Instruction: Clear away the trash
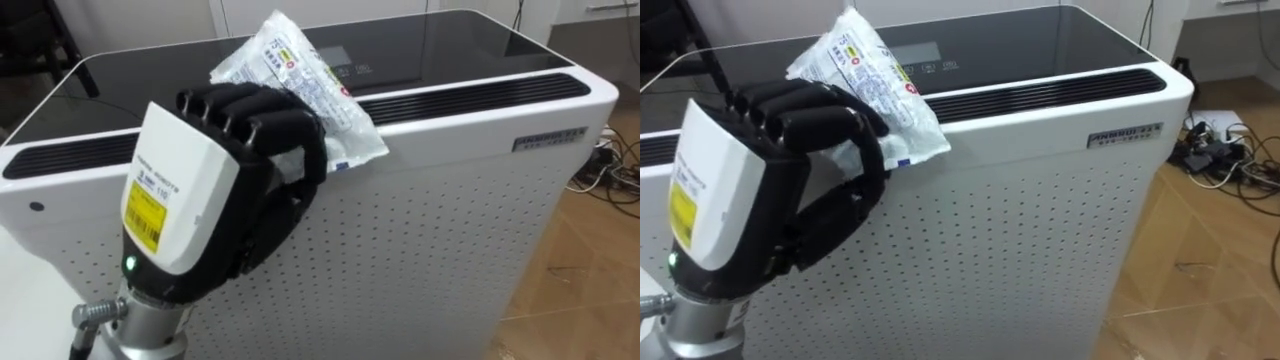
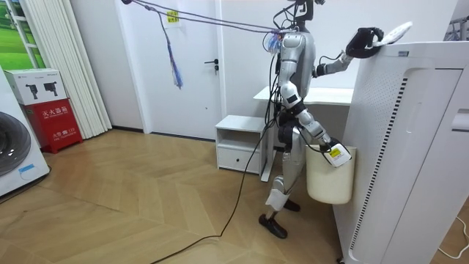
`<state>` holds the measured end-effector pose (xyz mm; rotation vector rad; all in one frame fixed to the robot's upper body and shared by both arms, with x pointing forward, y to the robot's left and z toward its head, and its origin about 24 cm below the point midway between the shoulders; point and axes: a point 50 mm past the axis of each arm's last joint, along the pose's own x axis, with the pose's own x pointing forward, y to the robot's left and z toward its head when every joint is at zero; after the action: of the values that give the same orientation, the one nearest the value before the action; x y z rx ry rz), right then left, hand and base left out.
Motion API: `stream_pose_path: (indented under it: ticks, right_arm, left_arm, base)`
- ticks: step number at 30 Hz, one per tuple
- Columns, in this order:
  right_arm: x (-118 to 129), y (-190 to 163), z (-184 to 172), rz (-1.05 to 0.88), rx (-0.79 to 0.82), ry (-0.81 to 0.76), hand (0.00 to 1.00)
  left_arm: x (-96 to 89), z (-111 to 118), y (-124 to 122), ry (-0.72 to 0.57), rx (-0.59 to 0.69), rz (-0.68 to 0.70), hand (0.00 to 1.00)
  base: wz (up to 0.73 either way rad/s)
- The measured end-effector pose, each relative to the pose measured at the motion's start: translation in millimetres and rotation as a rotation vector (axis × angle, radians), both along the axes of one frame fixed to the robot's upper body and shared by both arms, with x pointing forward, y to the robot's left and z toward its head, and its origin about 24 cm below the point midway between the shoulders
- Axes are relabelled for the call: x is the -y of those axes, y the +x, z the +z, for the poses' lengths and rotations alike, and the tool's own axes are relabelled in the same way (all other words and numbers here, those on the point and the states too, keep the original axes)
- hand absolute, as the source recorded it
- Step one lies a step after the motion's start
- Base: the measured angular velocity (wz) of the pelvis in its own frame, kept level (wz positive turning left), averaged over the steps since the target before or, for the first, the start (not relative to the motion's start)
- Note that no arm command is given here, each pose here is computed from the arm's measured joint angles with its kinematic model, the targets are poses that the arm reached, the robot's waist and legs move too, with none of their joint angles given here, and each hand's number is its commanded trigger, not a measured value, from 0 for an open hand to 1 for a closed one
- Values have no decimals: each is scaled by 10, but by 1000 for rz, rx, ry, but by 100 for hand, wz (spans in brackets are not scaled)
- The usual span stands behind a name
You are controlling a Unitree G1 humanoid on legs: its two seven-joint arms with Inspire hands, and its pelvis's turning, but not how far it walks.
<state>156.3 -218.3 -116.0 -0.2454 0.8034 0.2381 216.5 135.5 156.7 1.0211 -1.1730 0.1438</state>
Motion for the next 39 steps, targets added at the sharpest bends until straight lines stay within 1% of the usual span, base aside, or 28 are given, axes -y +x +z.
stream_pose_path:
  ticks: [6,9,11,12,14,15,17,18,20,21,22,26,27,29,30,32,39]
  right_arm:
    - [-3,-1,-1,1,-1,2,100]
    - [-11,1,-1,1,2,3,100]
    - [-12,5,3,2,4,6,100]
    - [-13,7,4,2,5,7,100]
    - [-21,12,7,4,8,7,100]
    - [-24,12,7,5,8,7,100]
    - [-31,15,7,8,9,8,100]
    - [-36,16,9,10,10,7,100]
    - [-61,24,9,20,17,-5,100]
    - [-67,24,8,23,17,-8,100]
    - [-76,25,6,23,18,-7,100]
    - [-114,33,2,23,20,4,100]
    - [-126,30,-1,27,18,7,100]
    - [-191,15,-18,52,8,16,100]
    - [-211,13,-23,55,7,20,100]
    - [-274,3,-40,65,-4,32,100]
    - [-311,12,-36,79,-16,51,100]
  left_arm:
    - [-6,7,-5,-22,-9,-10,100]
    - [-28,35,-4,-117,-72,-66,100]
    - [-50,98,-12,-226,-142,-146,100]
    - [-51,120,-16,-253,-163,-171,100]
    - [-37,212,-44,-384,-242,-299,100]
    - [-32,225,-46,-418,-264,-333,100]
    - [-56,287,-58,-577,-363,-516,100]
    - [-64,301,-60,-617,-385,-564,100]
    - [-94,317,-42,-764,-453,-736,100]
    - [-98,315,-36,-794,-469,-773,100]
    - [-97,309,-26,-828,-500,-838,100]
    - [-27,291,-20,-853,-620,-1040,100]
    - [-13,284,-19,-856,-636,-1065,100]
    - [67,247,-16,-878,-710,-1197,100]
    - [82,241,-16,-881,-725,-1229,100]
    - [125,218,-17,-877,-786,-1336,100]
    - [274,155,-54,-762,-927,-1471,100]
  base:
    - [-3]
    - [0]
    - [8]
    - [0]
    - [0]
    - [0]
    - [0]
    - [0]
    - [0]
    - [0]
    - [0]
    - [0]
    - [0]
    - [0]
    - [0]
    - [2]
    - [7]
